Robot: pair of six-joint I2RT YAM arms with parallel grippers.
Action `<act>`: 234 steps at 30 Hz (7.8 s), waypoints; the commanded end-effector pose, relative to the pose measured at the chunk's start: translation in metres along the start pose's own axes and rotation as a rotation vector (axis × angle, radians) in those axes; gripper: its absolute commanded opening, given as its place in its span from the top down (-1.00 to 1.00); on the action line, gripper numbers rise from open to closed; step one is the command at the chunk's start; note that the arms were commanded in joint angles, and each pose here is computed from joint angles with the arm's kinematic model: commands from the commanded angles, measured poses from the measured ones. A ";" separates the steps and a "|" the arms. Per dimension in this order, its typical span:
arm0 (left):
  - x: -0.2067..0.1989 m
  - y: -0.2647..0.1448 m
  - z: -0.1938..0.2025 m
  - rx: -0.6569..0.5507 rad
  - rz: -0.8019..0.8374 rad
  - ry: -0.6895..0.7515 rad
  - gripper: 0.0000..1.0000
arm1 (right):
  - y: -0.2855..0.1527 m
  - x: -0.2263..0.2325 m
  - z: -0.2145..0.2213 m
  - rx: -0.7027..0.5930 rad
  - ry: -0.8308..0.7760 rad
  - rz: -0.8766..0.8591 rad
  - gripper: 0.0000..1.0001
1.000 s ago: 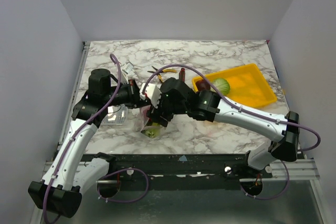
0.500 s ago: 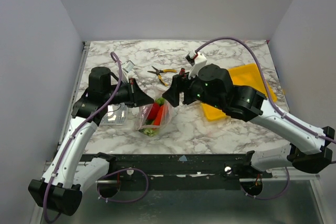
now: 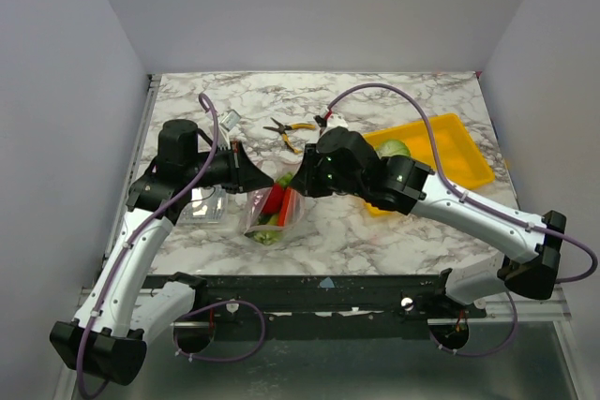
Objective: Place the food in the zip-top bag and seal the zipper
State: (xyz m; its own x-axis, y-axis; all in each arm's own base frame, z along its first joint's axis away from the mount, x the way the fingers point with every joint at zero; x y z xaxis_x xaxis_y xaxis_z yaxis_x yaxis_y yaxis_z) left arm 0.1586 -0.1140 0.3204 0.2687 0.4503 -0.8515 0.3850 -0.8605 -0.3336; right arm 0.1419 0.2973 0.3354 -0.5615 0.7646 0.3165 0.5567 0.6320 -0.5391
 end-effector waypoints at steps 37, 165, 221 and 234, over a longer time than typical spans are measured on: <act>-0.009 0.007 -0.021 -0.337 -0.322 0.652 0.83 | 0.019 0.007 -0.067 -0.428 0.482 0.160 0.41; -0.055 0.059 -0.039 0.148 0.035 0.509 1.00 | 0.017 -0.123 -0.070 -0.345 -0.581 -0.919 0.99; -0.059 0.048 -0.032 0.166 0.078 0.558 1.00 | 0.001 -0.100 -0.069 -0.106 -0.723 -0.919 0.67; -0.071 0.047 -0.040 0.141 0.083 0.549 -0.03 | 0.008 -0.101 -0.070 -0.133 -0.682 -0.882 0.99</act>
State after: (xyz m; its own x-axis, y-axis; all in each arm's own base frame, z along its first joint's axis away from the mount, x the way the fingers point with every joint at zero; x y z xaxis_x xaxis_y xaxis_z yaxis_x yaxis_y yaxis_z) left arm 0.1936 -0.1759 0.3617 0.6919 0.4290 -0.5808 0.2154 -0.8904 -0.4011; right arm 0.2472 0.2339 0.3489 -0.9867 -0.1561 0.0445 -0.1624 0.9517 -0.2606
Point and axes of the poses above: each gripper's point midway between its finger pads, its own y axis out along the fingers, its own x axis along the line the jaws close on, z = x × y, the point moved 10 cm from there along -y, back along the fingers, and after that the axes turned 14 degrees about -y, right-handed, at the moved point
